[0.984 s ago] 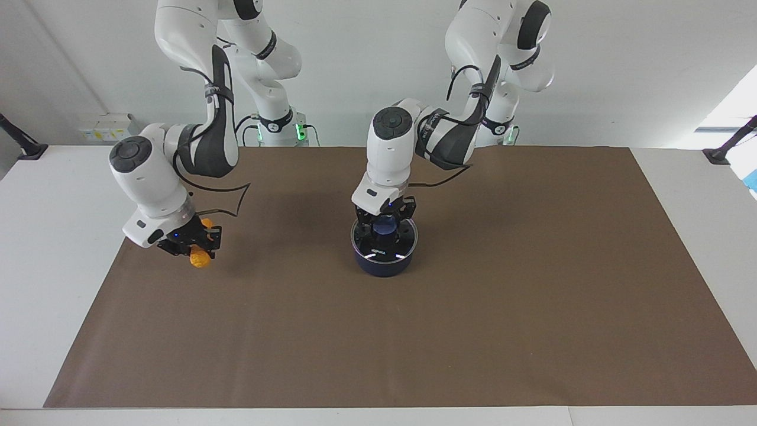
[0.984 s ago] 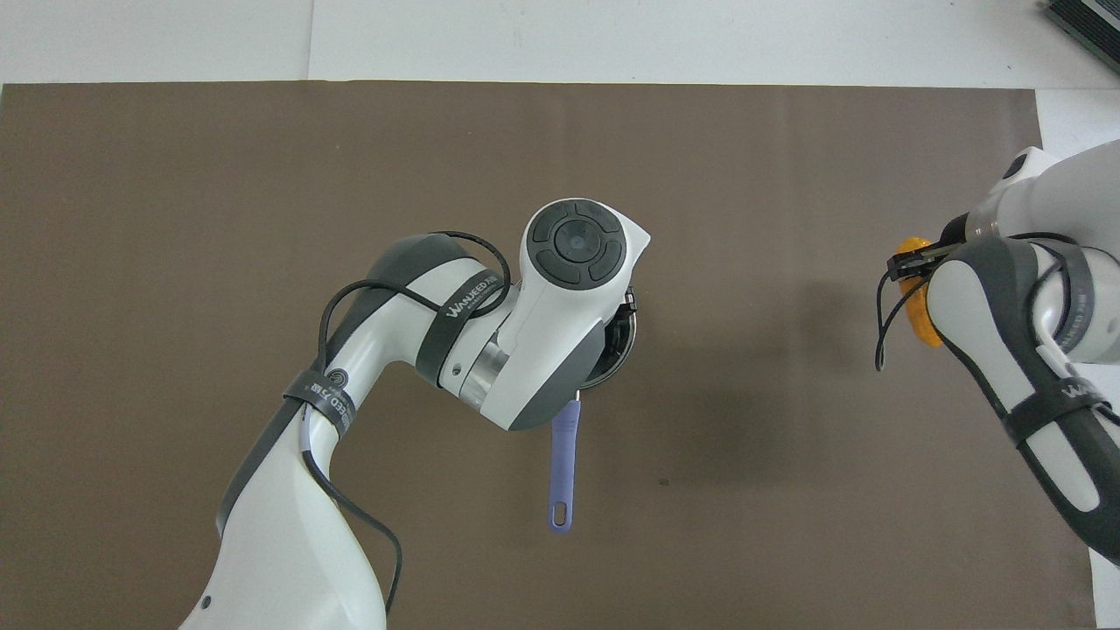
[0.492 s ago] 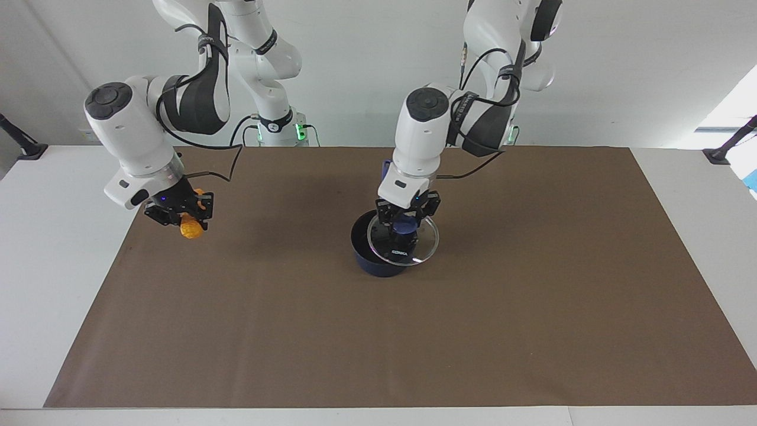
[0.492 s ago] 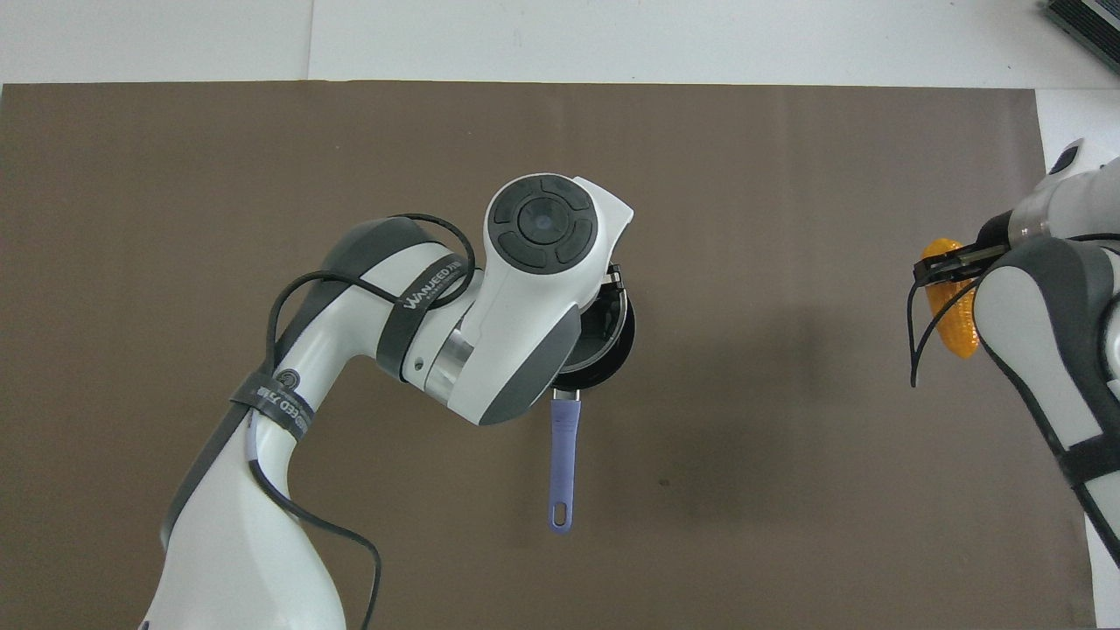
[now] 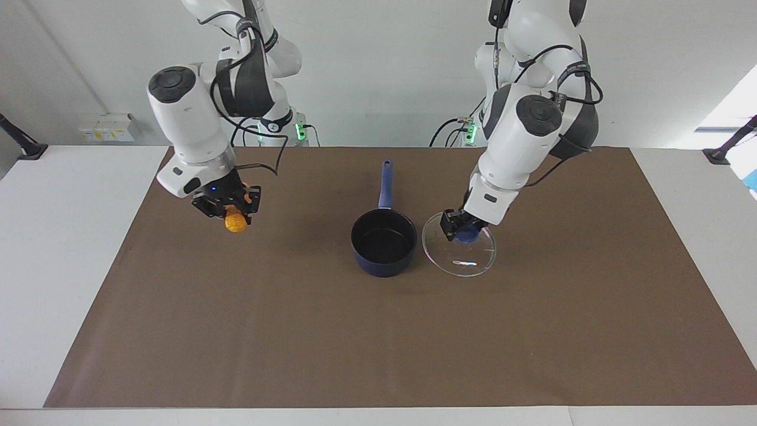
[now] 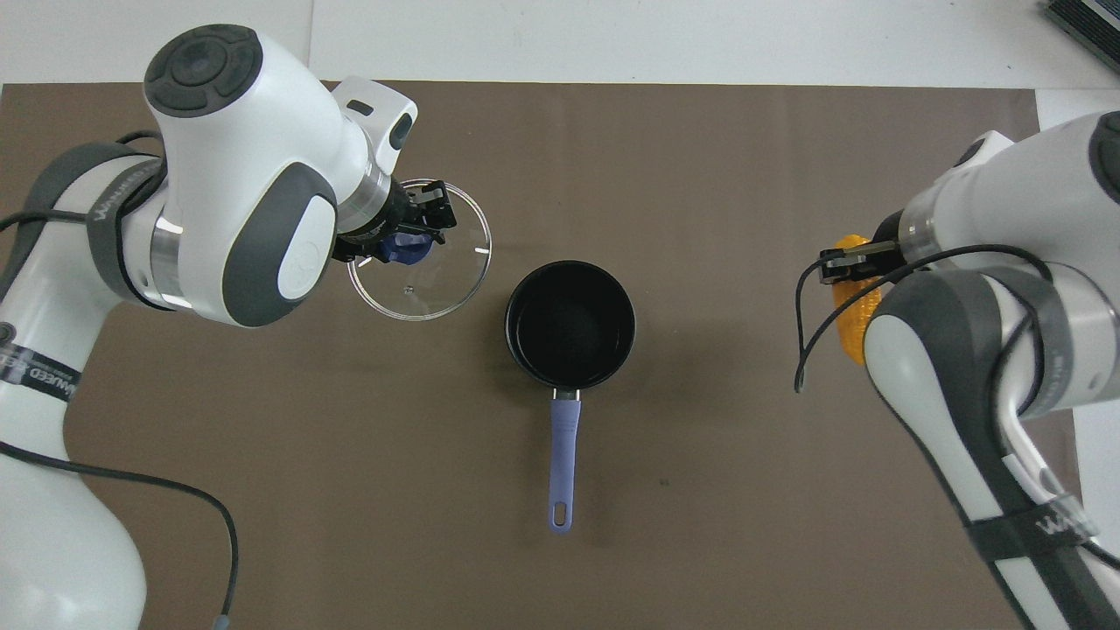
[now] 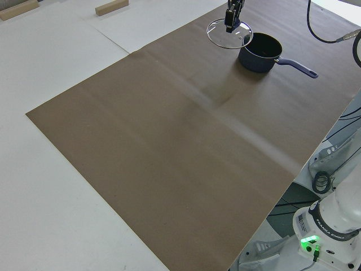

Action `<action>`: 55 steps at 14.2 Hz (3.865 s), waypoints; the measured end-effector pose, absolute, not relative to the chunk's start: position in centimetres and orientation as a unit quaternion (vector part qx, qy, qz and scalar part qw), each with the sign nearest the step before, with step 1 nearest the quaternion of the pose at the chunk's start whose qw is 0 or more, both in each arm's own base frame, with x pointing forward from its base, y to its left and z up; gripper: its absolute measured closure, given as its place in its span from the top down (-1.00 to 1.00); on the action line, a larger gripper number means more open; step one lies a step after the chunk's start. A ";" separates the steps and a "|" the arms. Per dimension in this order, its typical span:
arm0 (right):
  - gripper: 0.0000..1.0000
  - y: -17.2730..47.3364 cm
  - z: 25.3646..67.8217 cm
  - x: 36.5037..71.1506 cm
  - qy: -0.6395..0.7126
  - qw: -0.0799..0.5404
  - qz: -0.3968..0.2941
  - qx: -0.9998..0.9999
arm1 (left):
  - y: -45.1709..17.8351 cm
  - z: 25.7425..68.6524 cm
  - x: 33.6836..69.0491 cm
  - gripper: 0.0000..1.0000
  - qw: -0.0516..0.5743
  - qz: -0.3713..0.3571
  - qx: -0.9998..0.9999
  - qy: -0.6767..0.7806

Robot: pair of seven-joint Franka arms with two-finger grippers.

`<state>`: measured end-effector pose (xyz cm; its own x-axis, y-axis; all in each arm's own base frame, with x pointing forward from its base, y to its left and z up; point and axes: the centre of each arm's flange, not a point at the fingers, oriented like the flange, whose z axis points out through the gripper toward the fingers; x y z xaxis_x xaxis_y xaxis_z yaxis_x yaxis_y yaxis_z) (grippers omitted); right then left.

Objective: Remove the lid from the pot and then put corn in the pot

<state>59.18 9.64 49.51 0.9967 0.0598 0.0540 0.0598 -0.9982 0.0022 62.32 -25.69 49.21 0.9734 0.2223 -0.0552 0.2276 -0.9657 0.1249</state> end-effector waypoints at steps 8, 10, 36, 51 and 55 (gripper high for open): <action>-0.19 29.5 46.2 58.1 -0.066 -0.003 0.023 0.998 | -9.9 47.4 65.6 0.31 0.060 -0.046 0.995 0.066; -0.19 33.0 44.2 58.7 -0.078 -0.003 0.025 0.997 | -5.4 45.8 65.7 0.31 0.060 -0.059 0.995 0.050; 0.20 37.3 33.1 57.8 -0.011 0.001 0.039 0.999 | 6.6 34.0 59.6 1.00 0.048 -0.039 0.998 0.000; 1.00 22.8 54.0 58.4 -0.039 -0.010 0.070 0.997 | -7.3 45.7 60.7 1.00 0.046 -0.008 0.999 -0.015; 1.00 14.3 59.0 57.8 -0.025 -0.004 0.072 0.997 | -8.2 48.7 59.3 1.00 0.027 -0.022 0.999 -0.036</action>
